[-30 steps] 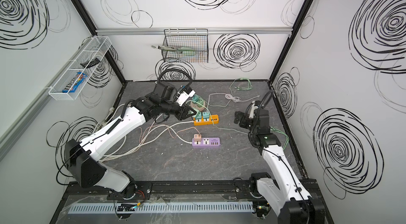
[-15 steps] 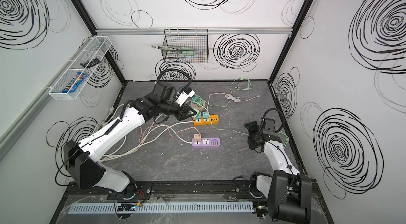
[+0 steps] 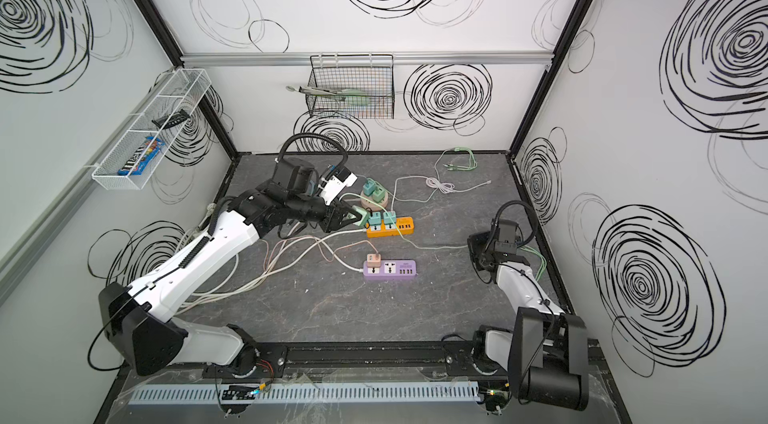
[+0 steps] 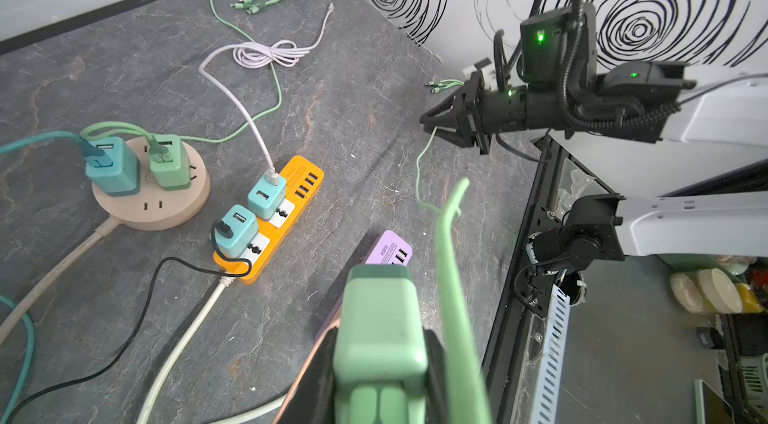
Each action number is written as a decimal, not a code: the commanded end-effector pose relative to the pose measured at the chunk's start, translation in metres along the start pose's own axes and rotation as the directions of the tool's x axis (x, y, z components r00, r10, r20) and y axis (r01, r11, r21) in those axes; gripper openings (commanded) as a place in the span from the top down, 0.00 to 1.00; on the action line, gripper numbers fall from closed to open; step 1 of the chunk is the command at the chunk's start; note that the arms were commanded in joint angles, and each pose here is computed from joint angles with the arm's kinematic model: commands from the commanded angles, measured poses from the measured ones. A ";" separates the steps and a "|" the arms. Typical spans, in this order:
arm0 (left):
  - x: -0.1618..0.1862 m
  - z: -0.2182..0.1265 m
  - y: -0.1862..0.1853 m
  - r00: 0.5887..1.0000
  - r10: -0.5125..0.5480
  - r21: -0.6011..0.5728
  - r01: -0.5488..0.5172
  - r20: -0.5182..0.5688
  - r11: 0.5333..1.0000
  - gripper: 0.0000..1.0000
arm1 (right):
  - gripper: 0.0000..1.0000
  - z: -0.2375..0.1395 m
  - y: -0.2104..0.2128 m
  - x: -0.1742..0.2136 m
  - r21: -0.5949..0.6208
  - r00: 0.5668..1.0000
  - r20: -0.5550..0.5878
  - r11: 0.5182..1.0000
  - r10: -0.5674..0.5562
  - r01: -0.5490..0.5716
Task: Insert the plug
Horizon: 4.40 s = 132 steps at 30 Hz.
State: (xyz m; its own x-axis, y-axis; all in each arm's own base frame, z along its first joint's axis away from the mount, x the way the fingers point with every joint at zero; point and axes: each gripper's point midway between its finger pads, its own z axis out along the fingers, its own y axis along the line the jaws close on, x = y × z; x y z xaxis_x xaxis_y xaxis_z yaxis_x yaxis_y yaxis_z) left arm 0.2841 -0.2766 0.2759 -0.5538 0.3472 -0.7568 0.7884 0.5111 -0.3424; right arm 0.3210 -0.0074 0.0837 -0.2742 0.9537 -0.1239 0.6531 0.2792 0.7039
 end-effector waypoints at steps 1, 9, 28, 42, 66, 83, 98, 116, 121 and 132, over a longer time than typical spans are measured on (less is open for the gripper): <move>0.000 -0.001 -0.004 0.997 0.072 -0.026 -0.071 0.000 0.997 1.00 | 0.80 -0.028 0.109 -0.026 -0.264 0.938 0.173 0.903 -0.301 0.339; -0.001 0.030 -0.005 0.995 0.078 -0.050 -0.081 -0.054 0.996 1.00 | 0.82 -0.060 0.238 -0.036 -0.425 0.751 0.344 0.620 -0.564 0.660; 0.056 0.133 -0.031 0.824 0.392 0.036 -0.414 -0.409 0.909 1.00 | 0.08 -0.009 0.071 -0.086 -0.065 0.855 0.143 0.857 -0.498 0.510; 0.095 0.162 -0.032 0.628 0.543 0.143 -0.572 -0.558 0.808 1.00 | 0.03 -0.031 0.058 -0.062 -0.115 0.836 0.074 0.828 -0.543 0.548; 0.111 0.166 -0.002 0.582 0.542 0.166 -0.573 -0.606 0.802 1.00 | 0.03 -0.064 0.092 -0.022 -0.334 0.777 0.119 0.712 -0.618 0.618; 0.146 0.178 0.016 0.532 0.523 0.185 -0.562 -0.666 0.806 1.00 | 0.03 -0.061 0.102 0.002 -0.367 0.744 0.104 0.670 -0.660 0.645; 0.150 0.171 0.005 0.525 0.534 0.227 -0.538 -0.662 0.811 1.00 | 0.03 -0.056 0.101 0.004 -0.357 0.742 0.097 0.673 -0.663 0.648; 0.126 0.164 -0.012 0.580 0.560 0.221 -0.551 -0.591 0.804 1.00 | 0.03 -0.054 0.099 0.005 -0.356 0.742 0.092 0.674 -0.664 0.647; 0.125 0.168 -0.005 0.571 0.563 0.199 -0.575 -0.598 0.794 1.00 | 0.03 -0.052 0.100 0.007 -0.361 0.742 0.084 0.674 -0.665 0.645; 0.171 0.181 0.009 0.518 0.525 0.234 -0.524 -0.675 0.819 1.00 | 0.03 -0.051 0.101 0.008 -0.362 0.736 0.080 0.668 -0.673 0.650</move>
State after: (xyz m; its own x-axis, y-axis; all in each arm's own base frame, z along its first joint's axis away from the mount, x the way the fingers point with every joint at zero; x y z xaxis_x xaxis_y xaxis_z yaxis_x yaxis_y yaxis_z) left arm 0.2610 -0.3681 0.0700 -0.0549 0.9624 -0.2661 0.9962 0.0708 0.0506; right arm 0.3449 0.0221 0.1860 -0.5904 0.5306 -0.6081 0.0177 0.7618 0.6476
